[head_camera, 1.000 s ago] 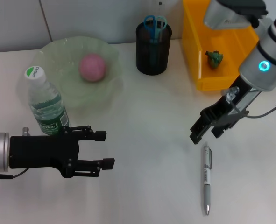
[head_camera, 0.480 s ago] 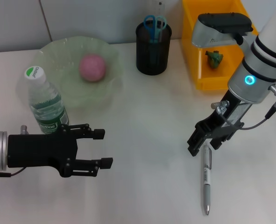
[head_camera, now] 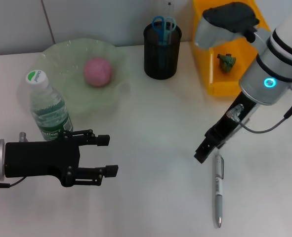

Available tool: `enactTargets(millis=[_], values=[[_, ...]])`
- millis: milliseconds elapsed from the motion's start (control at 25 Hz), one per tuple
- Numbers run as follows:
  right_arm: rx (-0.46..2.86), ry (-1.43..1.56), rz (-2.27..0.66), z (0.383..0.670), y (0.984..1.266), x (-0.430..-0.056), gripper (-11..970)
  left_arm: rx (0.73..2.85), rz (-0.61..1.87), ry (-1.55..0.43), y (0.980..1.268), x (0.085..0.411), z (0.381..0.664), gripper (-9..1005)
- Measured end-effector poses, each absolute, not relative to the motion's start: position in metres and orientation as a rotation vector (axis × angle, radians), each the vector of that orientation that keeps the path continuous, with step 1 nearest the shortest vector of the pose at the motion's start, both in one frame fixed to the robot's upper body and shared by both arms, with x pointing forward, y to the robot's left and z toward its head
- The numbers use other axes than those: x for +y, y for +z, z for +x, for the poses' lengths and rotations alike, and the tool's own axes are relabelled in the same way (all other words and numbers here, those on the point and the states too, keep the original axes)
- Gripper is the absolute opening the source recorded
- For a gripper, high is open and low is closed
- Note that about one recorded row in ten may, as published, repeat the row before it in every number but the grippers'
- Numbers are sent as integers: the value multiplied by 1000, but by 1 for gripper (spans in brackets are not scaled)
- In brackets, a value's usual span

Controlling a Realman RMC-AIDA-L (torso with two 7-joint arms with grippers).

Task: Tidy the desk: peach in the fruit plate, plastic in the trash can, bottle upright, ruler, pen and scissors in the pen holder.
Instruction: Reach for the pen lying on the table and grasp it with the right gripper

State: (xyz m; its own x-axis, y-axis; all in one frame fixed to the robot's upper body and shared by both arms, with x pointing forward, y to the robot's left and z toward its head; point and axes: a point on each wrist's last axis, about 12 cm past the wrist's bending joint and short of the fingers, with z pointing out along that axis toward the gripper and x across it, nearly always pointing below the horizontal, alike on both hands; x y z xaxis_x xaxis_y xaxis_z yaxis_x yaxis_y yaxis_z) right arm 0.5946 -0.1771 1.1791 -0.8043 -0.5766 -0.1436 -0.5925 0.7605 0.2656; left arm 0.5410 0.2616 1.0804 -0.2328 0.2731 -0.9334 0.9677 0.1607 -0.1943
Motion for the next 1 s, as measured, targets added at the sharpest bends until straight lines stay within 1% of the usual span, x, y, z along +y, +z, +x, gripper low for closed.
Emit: enactTargets(millis=[320, 520, 560, 720, 1000], values=[[2538, 502, -1602, 587, 1191, -173, 622, 1643, 1115, -1111, 1079, 269, 536, 799], [2309, 485, -1927, 580, 1198, -172, 618, 1657, 1097, -1115, 1078, 272, 535, 799], [2271, 481, -1982, 578, 1199, -172, 617, 1706, 1065, -1105, 1076, 277, 535, 799], [2101, 453, -2199, 572, 1206, -173, 614, 1745, 1044, -1072, 1071, 277, 535, 799], [1851, 382, -2482, 565, 1202, -176, 608, 1747, 1042, -1106, 1071, 274, 532, 799]])
